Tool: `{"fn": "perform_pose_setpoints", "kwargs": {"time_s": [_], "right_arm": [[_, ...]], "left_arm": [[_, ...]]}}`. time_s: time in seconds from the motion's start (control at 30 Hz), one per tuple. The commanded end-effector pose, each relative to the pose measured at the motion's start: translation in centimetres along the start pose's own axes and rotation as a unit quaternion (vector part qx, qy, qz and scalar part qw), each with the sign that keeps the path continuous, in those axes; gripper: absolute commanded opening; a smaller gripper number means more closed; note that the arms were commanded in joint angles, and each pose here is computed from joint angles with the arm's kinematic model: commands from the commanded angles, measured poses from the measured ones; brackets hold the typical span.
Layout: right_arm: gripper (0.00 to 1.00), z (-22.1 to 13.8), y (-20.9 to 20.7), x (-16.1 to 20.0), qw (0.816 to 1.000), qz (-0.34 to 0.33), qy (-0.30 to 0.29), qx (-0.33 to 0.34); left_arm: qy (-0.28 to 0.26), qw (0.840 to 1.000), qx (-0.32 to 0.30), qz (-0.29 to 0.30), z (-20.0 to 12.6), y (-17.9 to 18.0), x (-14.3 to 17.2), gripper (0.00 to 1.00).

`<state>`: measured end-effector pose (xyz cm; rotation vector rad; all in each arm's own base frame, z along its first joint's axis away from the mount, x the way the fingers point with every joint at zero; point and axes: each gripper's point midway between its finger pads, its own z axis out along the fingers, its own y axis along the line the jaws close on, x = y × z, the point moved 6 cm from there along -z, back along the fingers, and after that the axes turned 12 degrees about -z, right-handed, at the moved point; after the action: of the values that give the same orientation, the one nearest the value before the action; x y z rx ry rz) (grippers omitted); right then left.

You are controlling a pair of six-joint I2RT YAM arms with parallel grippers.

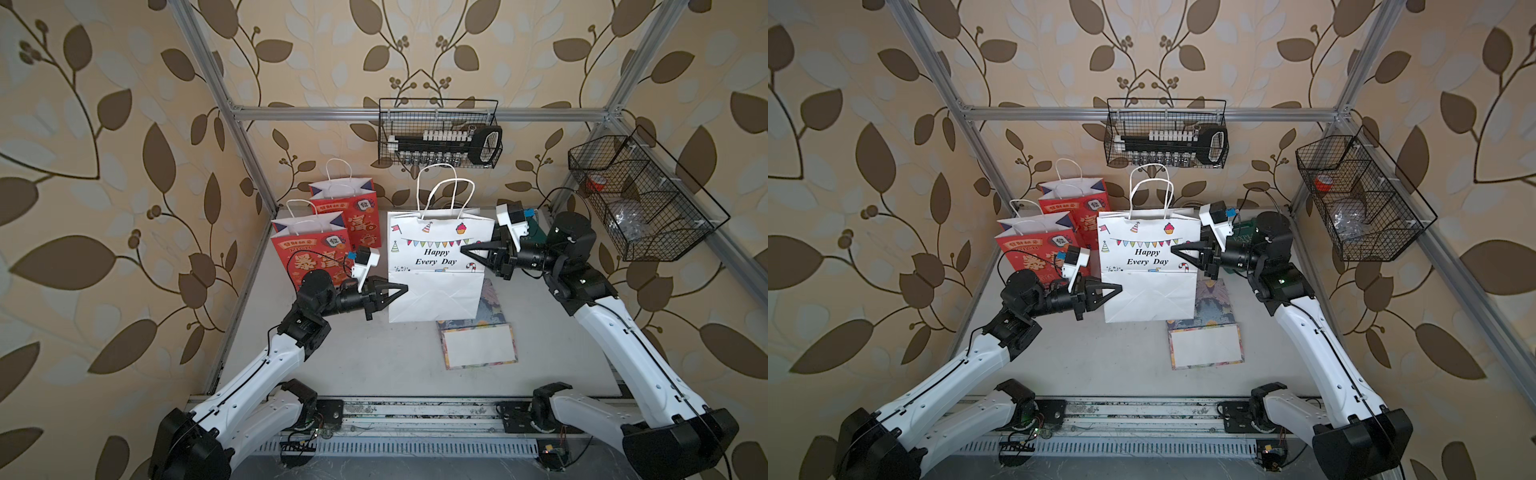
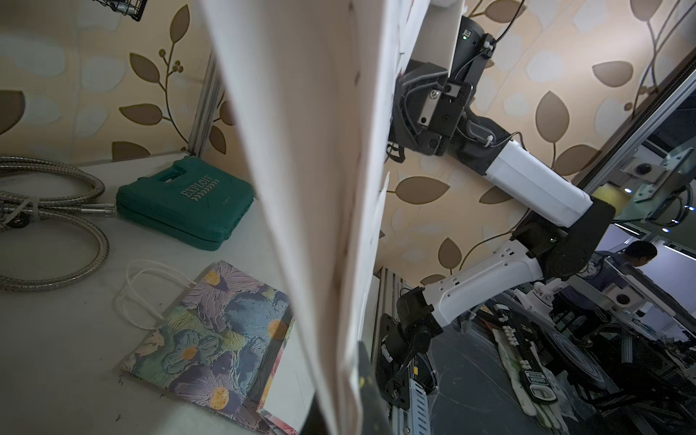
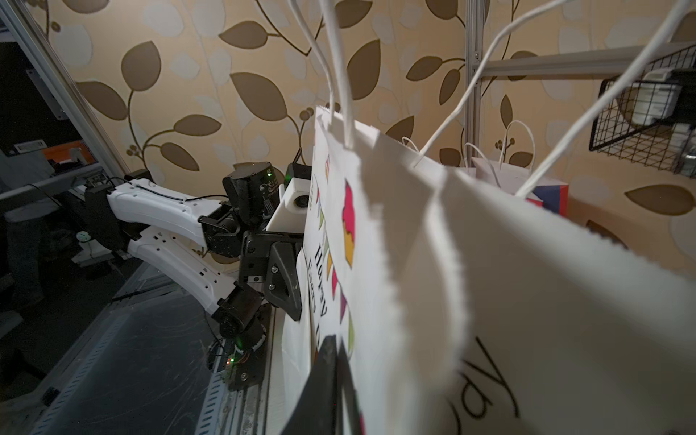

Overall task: Put away the paper bag
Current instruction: Press the paper bag.

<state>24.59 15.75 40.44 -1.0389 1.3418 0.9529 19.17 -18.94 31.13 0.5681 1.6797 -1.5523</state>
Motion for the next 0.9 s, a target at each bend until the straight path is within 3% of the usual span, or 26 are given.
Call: {"fn": "perform_pose_setpoints", "kwargs": {"time_s": [0.0, 0.07, 0.1, 0.17, 0.23, 0.3, 0.4, 0.47, 0.57, 0.6, 0.67, 0.7, 0.77, 0.87], "right_arm": [[0.00, -0.2, 0.0, -1.4, 1.000, -0.019, -0.013, 0.007], [0.02, -0.3, 0.0, -1.6, 1.000, -0.019, -0.015, 0.011], [0.09, -0.3, -0.1, -1.7, 1.000, -0.018, -0.017, 0.014], [0.36, -0.4, -0.2, -2.2, 0.999, -0.018, -0.021, 0.030], [0.43, -0.6, -0.1, -2.8, 0.999, -0.029, -0.028, 0.033], [0.41, -0.8, 0.0, -3.4, 0.998, -0.039, -0.033, 0.044], [0.20, -1.0, 0.0, -3.9, 0.997, -0.048, -0.035, 0.055], [0.01, -1.0, 0.1, -4.0, 0.997, -0.049, -0.035, 0.051], [0.00, -1.0, 0.1, -4.0, 0.997, -0.047, -0.037, 0.052], [0.12, -1.1, 0.0, -4.0, 0.997, -0.046, -0.036, 0.059], [0.62, -1.5, -0.4, -3.9, 0.993, -0.052, -0.026, 0.102], [0.74, -1.9, -0.6, -3.6, 0.990, -0.053, -0.015, 0.132], [0.93, -3.5, -1.6, -2.8, 0.970, -0.059, 0.023, 0.234], [1.00, -6.2, -2.2, -1.1, 0.929, -0.058, 0.098, 0.354]], "left_arm": [[0.003, 1.000, 0.007, 0.023, 0.0, -0.5, 0.2, 0.00], [0.007, 1.000, 0.006, 0.022, 0.0, -0.4, 0.4, 0.00], [0.008, 1.000, 0.005, 0.022, 0.0, -0.3, 0.4, 0.00], [0.011, 1.000, 0.003, 0.024, -0.1, -0.3, 0.5, 0.00], [0.013, 1.000, 0.001, 0.026, -0.1, -0.2, 0.6, 0.00], [0.015, 1.000, -0.001, 0.026, 0.0, -0.1, 0.7, 0.00], [0.016, 1.000, -0.004, 0.025, 0.0, 0.1, 0.7, 0.00], [0.020, 0.999, -0.005, 0.025, 0.1, 0.2, 0.8, 0.00], [0.026, 0.999, -0.007, 0.025, 0.2, 0.3, 0.9, 0.00], [0.028, 0.999, -0.007, 0.024, 0.2, 0.3, 1.0, 0.00], [0.028, 0.999, -0.013, 0.016, 0.4, 0.5, 1.0, 0.00], [0.026, 0.999, -0.019, 0.012, 0.6, 0.6, 1.0, 0.00], [0.021, 0.998, -0.051, -0.014, 1.5, 1.2, 1.2, 0.00], [0.032, 0.994, -0.086, -0.067, 3.7, 1.4, 1.9, 0.00]]}}
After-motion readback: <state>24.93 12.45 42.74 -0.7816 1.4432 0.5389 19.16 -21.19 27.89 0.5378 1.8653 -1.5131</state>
